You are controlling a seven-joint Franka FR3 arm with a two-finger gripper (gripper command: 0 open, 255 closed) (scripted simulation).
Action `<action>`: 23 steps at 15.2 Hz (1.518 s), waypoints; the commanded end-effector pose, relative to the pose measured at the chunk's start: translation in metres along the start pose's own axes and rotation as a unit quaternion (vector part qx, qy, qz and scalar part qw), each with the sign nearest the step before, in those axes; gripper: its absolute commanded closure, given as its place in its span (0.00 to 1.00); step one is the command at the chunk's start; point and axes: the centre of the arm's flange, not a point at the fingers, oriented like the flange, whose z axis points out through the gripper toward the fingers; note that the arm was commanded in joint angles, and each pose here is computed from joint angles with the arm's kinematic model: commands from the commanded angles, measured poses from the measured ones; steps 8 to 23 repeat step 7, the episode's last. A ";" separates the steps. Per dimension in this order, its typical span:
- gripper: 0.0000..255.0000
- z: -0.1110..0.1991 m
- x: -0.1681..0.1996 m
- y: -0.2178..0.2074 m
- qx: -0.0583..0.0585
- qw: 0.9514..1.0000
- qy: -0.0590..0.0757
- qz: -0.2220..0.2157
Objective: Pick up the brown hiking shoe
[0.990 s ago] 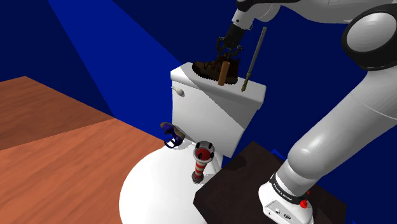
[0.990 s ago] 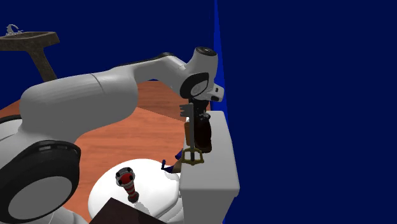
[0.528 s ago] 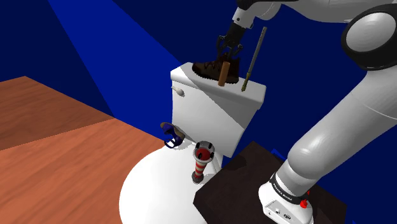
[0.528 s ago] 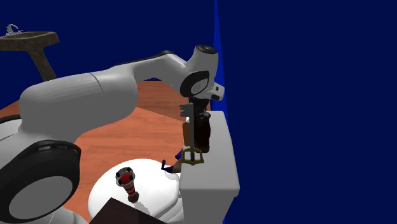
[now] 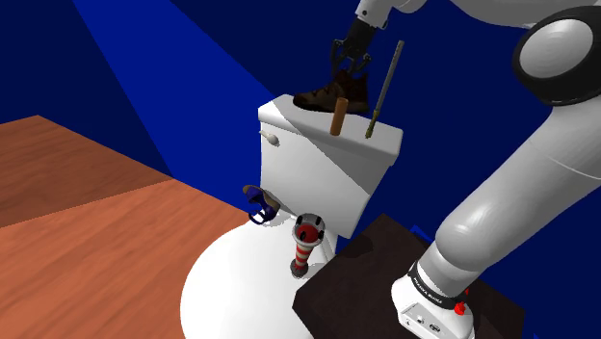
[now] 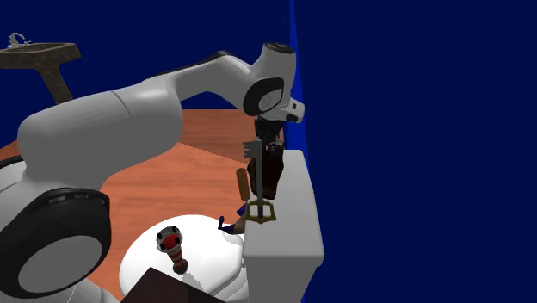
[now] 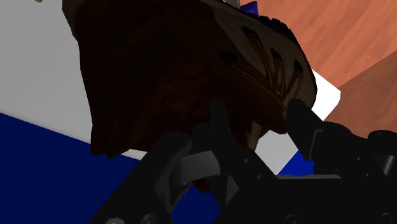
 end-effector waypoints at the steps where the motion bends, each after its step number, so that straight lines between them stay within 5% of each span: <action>1: 1.00 -0.012 0.001 -0.003 0.001 1.000 0.001 0.000; 5: 1.00 -0.032 0.002 -0.008 0.001 1.000 0.001 0.000; 23: 1.00 -0.033 0.002 -0.008 0.001 1.000 0.001 0.000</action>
